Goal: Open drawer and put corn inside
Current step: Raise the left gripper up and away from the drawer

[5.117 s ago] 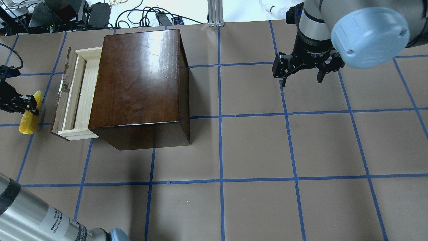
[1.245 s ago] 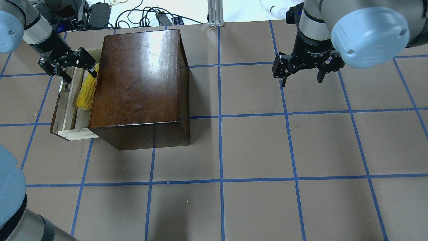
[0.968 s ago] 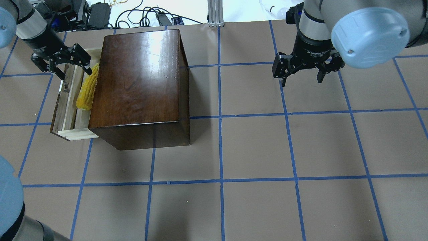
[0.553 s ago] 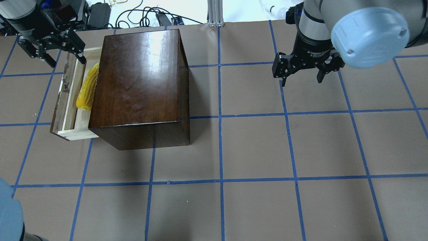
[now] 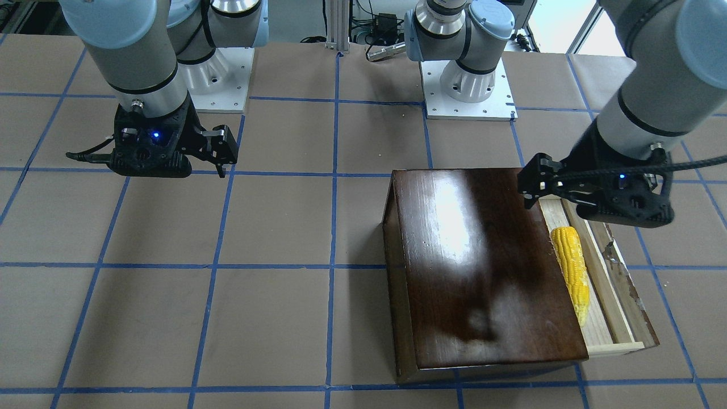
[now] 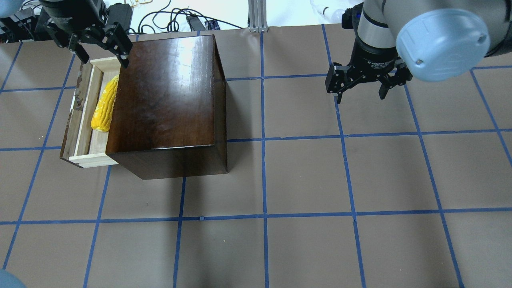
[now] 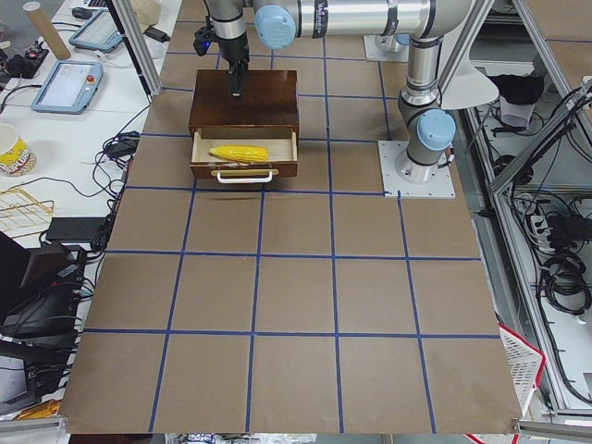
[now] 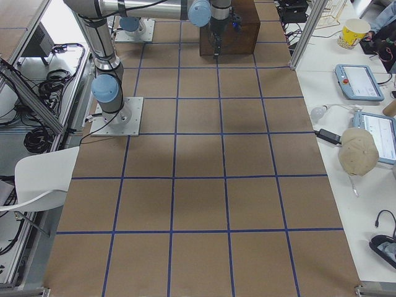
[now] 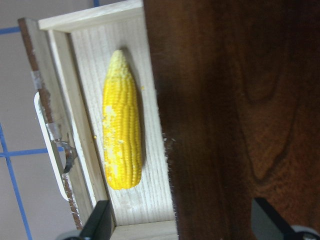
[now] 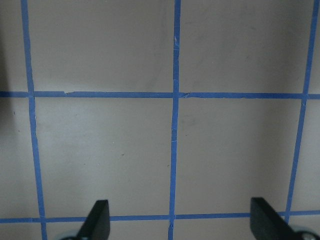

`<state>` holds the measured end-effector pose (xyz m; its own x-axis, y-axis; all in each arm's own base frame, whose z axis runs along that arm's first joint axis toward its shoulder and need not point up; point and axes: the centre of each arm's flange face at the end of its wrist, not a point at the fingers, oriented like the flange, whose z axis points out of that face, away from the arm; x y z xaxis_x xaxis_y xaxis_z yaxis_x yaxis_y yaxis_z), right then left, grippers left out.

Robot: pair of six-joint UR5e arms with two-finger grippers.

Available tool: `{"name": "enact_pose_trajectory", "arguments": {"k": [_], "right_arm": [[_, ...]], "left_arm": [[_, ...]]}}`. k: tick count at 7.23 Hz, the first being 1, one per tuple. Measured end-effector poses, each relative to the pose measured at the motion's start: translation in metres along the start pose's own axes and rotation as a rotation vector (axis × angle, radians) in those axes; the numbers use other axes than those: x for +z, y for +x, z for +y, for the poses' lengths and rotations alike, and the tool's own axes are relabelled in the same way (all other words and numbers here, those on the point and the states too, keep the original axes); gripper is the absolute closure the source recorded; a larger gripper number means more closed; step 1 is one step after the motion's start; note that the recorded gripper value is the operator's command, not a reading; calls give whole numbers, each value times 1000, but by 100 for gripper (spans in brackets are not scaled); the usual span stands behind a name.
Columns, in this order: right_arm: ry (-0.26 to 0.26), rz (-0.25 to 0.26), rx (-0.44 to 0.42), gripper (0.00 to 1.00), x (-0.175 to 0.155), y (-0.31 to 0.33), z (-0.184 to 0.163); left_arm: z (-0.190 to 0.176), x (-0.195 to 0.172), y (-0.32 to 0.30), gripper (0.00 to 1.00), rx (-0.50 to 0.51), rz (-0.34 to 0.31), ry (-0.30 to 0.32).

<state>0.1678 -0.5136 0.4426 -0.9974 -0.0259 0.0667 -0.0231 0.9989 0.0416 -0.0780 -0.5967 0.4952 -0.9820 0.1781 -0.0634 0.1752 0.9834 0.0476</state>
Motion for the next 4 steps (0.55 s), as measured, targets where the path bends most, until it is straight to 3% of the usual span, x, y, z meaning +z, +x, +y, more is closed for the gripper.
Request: {"name": "enact_pose_trajectory", "arguments": {"k": [4], "right_arm": [[0, 0, 0, 0, 0, 0, 0]], "left_arm": [[13, -1, 107, 0, -33, 9, 4]]}}
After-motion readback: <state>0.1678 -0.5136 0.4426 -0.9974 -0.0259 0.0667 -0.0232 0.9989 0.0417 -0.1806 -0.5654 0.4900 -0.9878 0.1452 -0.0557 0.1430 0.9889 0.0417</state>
